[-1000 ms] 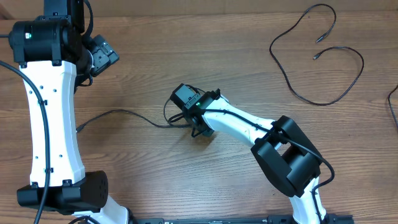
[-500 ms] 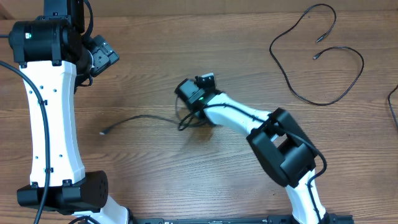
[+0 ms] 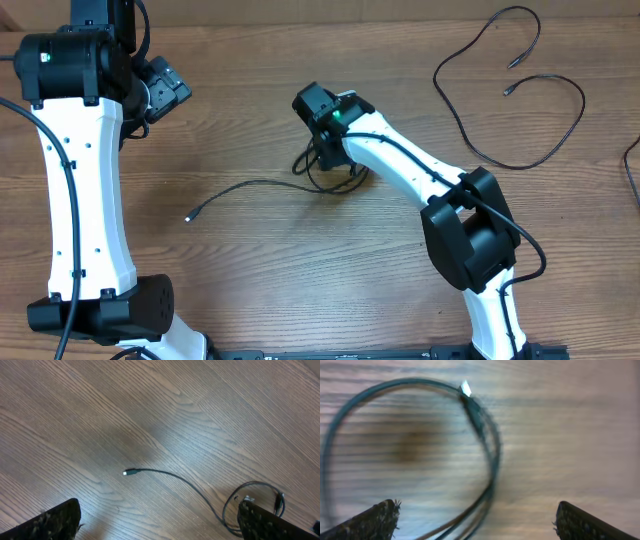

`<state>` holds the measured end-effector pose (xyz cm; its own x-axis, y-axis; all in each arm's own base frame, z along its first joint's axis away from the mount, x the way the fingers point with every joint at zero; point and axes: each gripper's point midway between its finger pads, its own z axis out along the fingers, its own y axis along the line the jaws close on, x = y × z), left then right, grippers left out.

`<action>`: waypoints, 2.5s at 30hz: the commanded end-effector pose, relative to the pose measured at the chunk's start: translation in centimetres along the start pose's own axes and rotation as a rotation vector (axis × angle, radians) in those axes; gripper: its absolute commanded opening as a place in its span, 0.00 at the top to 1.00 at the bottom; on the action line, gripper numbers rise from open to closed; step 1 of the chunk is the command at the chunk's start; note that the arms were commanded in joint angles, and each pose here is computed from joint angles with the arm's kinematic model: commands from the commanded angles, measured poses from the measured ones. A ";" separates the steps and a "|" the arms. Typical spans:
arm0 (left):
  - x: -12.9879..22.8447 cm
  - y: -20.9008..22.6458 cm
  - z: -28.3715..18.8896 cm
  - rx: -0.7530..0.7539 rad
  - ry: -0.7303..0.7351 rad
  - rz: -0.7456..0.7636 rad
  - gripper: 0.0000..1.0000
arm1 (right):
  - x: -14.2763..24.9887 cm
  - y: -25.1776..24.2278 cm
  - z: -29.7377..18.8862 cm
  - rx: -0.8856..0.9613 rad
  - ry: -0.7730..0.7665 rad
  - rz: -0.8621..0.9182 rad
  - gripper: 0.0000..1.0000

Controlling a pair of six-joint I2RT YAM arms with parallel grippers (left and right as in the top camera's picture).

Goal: Untangle cables

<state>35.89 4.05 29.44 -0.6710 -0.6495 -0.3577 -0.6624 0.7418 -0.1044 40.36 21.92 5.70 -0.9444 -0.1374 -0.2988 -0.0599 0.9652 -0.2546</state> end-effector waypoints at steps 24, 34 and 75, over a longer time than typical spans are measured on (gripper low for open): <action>-0.1 -0.1 0.2 -0.009 -0.005 0.004 0.01 | 10.7 1.3 3.7 -0.029 0.423 0.735 0.96; -0.1 -0.1 0.2 -0.009 -0.005 0.004 0.00 | -2.3 -7.6 2.2 -0.117 0.111 0.221 0.96; -0.1 -0.1 0.2 -0.007 -0.004 0.004 0.00 | -7.6 -17.1 9.4 -0.390 -0.019 0.146 0.96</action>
<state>35.91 4.05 29.44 -0.6709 -0.6495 -0.3579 -0.6624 0.7418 -0.1047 51.88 3.05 4.74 -0.9417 0.0683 -0.3294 0.0200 0.9888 0.1478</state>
